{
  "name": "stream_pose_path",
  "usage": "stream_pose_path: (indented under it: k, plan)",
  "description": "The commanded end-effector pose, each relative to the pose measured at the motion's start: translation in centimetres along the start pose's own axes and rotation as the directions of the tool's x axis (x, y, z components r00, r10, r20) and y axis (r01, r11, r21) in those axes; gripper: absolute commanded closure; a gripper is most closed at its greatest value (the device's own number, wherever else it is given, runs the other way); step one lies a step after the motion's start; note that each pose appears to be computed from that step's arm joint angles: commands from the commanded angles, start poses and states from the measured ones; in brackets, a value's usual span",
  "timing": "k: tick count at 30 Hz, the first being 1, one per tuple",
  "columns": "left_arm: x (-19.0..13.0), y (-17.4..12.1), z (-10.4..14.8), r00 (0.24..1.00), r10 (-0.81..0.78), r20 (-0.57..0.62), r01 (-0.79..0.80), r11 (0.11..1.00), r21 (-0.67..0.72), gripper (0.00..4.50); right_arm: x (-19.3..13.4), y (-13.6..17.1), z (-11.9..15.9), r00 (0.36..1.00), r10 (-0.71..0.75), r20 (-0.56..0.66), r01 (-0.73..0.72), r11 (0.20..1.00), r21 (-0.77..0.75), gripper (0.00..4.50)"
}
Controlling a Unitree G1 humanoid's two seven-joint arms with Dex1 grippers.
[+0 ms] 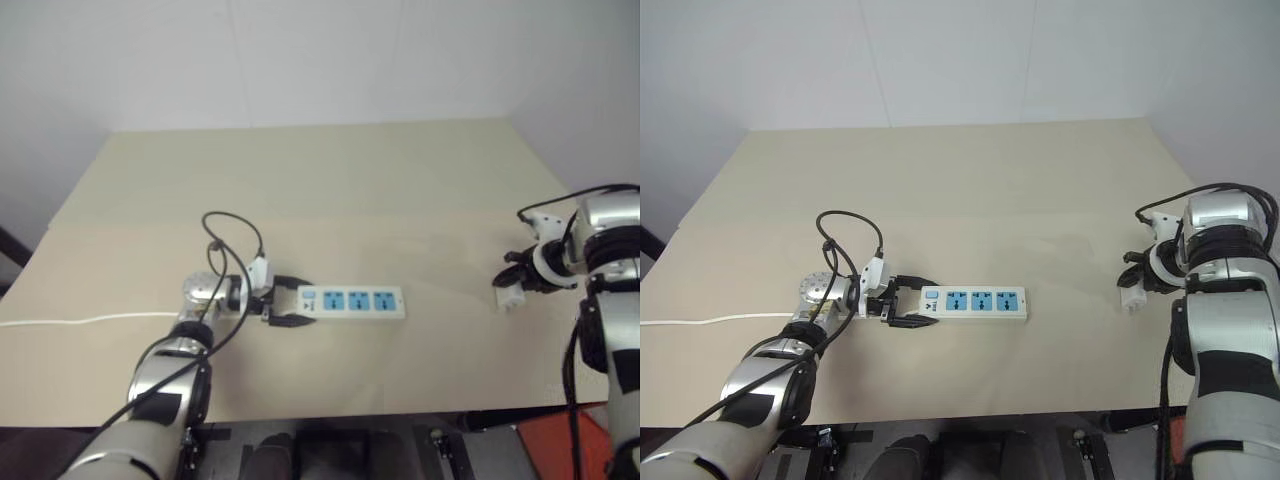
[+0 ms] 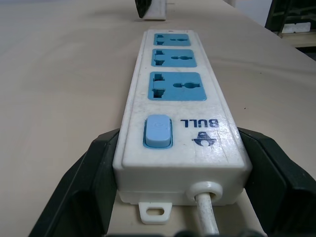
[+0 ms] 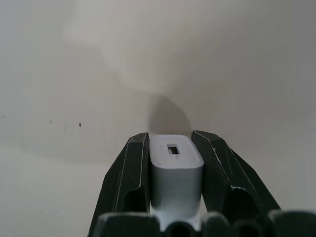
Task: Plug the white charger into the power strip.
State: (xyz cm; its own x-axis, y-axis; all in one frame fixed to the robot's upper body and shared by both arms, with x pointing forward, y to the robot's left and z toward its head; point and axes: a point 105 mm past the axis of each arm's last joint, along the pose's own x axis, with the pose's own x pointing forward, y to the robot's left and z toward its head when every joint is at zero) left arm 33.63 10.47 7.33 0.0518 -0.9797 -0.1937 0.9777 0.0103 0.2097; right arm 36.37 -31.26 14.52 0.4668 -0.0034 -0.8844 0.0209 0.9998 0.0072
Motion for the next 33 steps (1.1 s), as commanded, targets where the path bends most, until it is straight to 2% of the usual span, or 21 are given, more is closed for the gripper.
stream_pose_path:
  k: [1, 3, 5, 8, 12, 14, 18, 20, 23, 27, 30, 33]
  plan:
    - [-0.5, -0.1, -0.7, 0.999, 0.012, -0.044, -0.012, 1.0, -0.001, 1.25, -4.1, 2.6, 3.3, 0.983, 0.075, 0.169, -0.029, 0.965, -0.26, 3.32]
    - [-0.5, -0.1, -0.6, 0.999, 0.012, -0.045, -0.012, 1.0, 0.002, 1.25, -5.8, 4.4, 4.0, 0.955, 0.143, 0.259, -0.038, 0.928, -0.37, 3.32]
    - [-0.5, 0.0, -0.4, 0.999, 0.002, -0.04, -0.002, 1.0, -0.004, 1.25, -7.5, 6.8, 4.6, 0.886, 0.255, 0.387, -0.033, 0.869, -0.494, 3.32]
    - [-0.3, 0.0, -0.2, 0.999, -0.011, -0.033, 0.011, 1.0, -0.007, 1.25, -8.8, 9.4, 4.6, 0.778, 0.391, 0.492, -0.065, 0.829, -0.555, 3.32]
    - [-0.1, -0.1, -0.1, 0.999, -0.035, -0.028, 0.035, 0.999, -0.01, 1.25, -8.8, 13.4, 3.0, 0.575, 0.596, 0.56, -0.139, 0.747, -0.651, 3.32]
    - [-0.1, -0.2, -0.1, 0.999, -0.041, -0.033, 0.041, 0.999, -0.012, 1.25, -9.3, 15.5, 2.2, 0.439, 0.691, 0.575, -0.207, 0.7, -0.683, 3.32]
    - [-0.2, -0.1, 0.0, 0.998, -0.046, -0.037, 0.046, 0.999, -0.01, 1.25, -9.6, 17.9, 0.8, 0.256, 0.777, 0.575, -0.288, 0.629, -0.722, 3.32]
    - [-0.2, -0.1, 0.1, 0.998, -0.049, -0.038, 0.049, 0.999, -0.01, 1.25, -9.0, 19.0, 0.0, 0.145, 0.797, 0.587, -0.274, 0.602, -0.75, 3.32]
    - [-0.2, -0.1, 0.3, 0.998, -0.048, -0.031, 0.048, 0.999, -0.011, 1.25, -7.7, 19.9, -0.7, 0.087, 0.823, 0.561, -0.304, 0.558, -0.772, 3.32]
    - [-0.2, 0.0, 0.7, 0.999, -0.048, -0.019, 0.048, 0.999, -0.008, 1.25, -6.8, 21.4, -1.6, -0.021, 0.852, 0.524, -0.341, 0.486, -0.804, 3.32]
    - [-0.2, 0.0, 0.8, 0.999, -0.05, -0.011, 0.05, 0.999, -0.008, 1.25, -5.4, 22.4, -2.1, -0.034, 0.87, 0.493, -0.34, 0.453, -0.824, 3.32]
    - [-0.2, -0.4, 0.7, 0.998, -0.057, -0.005, 0.056, 0.998, -0.016, 1.25, -4.4, 23.2, -3.1, -0.065, 0.902, 0.426, -0.375, 0.374, -0.848, 3.32]
